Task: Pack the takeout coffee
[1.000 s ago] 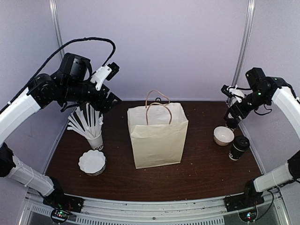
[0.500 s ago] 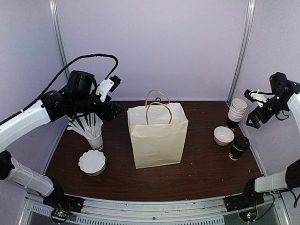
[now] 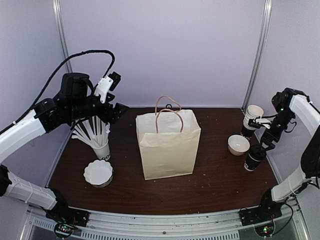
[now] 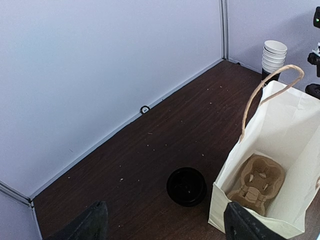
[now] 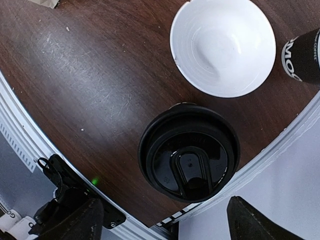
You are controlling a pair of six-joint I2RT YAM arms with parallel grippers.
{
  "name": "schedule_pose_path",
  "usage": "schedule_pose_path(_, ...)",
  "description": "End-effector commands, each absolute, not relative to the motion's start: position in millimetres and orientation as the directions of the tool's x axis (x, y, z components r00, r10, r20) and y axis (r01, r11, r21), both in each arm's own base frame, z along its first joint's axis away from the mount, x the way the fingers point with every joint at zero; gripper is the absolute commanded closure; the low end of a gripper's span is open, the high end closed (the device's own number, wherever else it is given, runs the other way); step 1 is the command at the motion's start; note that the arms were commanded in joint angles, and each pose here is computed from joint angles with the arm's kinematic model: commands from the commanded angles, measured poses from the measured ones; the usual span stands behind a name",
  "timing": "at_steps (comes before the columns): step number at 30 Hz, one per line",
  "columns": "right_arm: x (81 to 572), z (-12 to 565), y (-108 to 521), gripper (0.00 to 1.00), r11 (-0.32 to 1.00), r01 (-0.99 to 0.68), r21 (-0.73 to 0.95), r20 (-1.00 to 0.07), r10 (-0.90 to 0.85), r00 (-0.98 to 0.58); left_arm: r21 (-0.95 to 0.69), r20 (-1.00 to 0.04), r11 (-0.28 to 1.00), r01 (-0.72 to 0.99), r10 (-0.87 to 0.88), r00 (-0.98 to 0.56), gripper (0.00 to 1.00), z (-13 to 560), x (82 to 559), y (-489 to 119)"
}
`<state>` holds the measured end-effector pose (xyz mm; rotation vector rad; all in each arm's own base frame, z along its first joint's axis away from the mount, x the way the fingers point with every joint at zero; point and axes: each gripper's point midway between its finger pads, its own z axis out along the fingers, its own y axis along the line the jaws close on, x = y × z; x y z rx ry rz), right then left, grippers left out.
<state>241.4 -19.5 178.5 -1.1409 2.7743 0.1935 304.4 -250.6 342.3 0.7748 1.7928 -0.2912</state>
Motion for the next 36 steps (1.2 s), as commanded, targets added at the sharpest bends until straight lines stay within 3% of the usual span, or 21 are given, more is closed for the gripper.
schedule_pose_path(1,243.8,169.9,-28.7,0.03,0.703,-0.707,0.071,-0.114,-0.699,-0.706,0.16,-0.935,0.772,0.615,0.319,-0.157,0.16,351.1,310.5,-248.5)
schedule_pose_path(6,245.9,162.0,-32.2,0.03,0.689,-0.72,0.08,-0.073,-0.717,-0.694,0.154,-0.933,0.769,0.621,0.32,-0.166,0.16,348.8,312.8,-248.5)
schedule_pose_path(15,256.0,152.7,-37.9,0.14,0.684,-0.729,0.04,-0.015,-0.729,-0.685,0.147,-0.934,0.761,0.632,0.318,-0.166,0.16,350.2,311.4,-248.3)
schedule_pose_path(36,268.6,135.8,-26.3,0.14,0.645,-0.764,-0.008,0.032,-0.763,-0.645,0.142,-0.934,0.754,0.641,0.316,-0.165,0.16,351.0,308.6,-248.7)
